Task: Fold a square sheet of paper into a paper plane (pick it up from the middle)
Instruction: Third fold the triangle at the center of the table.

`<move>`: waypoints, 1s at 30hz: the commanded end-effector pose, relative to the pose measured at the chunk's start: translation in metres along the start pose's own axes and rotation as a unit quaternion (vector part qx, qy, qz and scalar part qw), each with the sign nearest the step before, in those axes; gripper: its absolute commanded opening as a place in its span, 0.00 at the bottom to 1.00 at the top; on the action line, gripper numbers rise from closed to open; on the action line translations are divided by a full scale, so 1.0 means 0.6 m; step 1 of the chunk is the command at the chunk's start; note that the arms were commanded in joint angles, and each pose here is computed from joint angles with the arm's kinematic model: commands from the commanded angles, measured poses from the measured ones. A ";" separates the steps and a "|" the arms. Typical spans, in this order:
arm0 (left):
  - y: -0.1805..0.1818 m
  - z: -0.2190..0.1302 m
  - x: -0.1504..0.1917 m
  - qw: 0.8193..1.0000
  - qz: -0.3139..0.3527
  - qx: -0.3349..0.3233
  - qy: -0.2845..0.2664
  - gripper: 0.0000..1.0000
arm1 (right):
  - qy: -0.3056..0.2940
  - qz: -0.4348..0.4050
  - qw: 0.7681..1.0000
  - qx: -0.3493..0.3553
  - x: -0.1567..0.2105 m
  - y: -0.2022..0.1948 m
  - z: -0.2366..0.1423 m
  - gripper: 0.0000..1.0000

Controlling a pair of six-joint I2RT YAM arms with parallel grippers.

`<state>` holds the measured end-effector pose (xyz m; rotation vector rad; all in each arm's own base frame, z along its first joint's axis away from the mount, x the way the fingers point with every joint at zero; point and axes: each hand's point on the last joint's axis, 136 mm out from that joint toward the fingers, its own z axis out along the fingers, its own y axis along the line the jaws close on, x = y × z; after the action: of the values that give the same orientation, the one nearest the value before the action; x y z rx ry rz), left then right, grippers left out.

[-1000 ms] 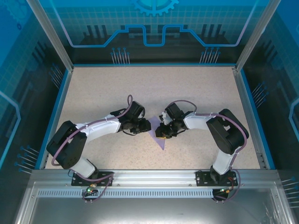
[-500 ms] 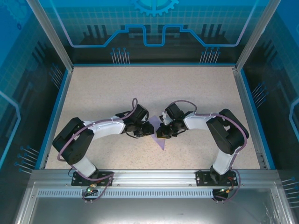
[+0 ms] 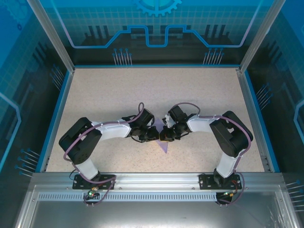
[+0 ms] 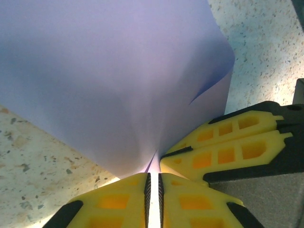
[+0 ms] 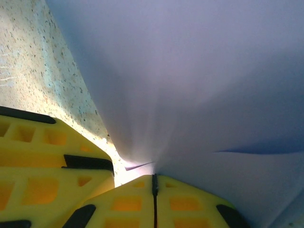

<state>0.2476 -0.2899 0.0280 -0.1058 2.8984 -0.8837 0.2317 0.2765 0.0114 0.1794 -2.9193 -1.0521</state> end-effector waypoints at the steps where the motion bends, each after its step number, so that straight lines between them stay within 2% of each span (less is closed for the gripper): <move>1: -0.012 0.006 0.006 1.000 0.003 0.010 0.011 0.15 | 0.012 0.023 0.999 0.025 0.014 -0.028 0.013 0.06; 30: 0.008 0.009 0.026 1.000 -0.001 0.000 0.017 0.14 | 0.001 0.074 0.997 0.012 0.016 -0.054 0.008 0.04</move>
<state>0.2437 -0.2929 0.0248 -0.0905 2.8979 -0.8906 0.2334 0.2756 0.0100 0.0602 -2.8755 -1.1404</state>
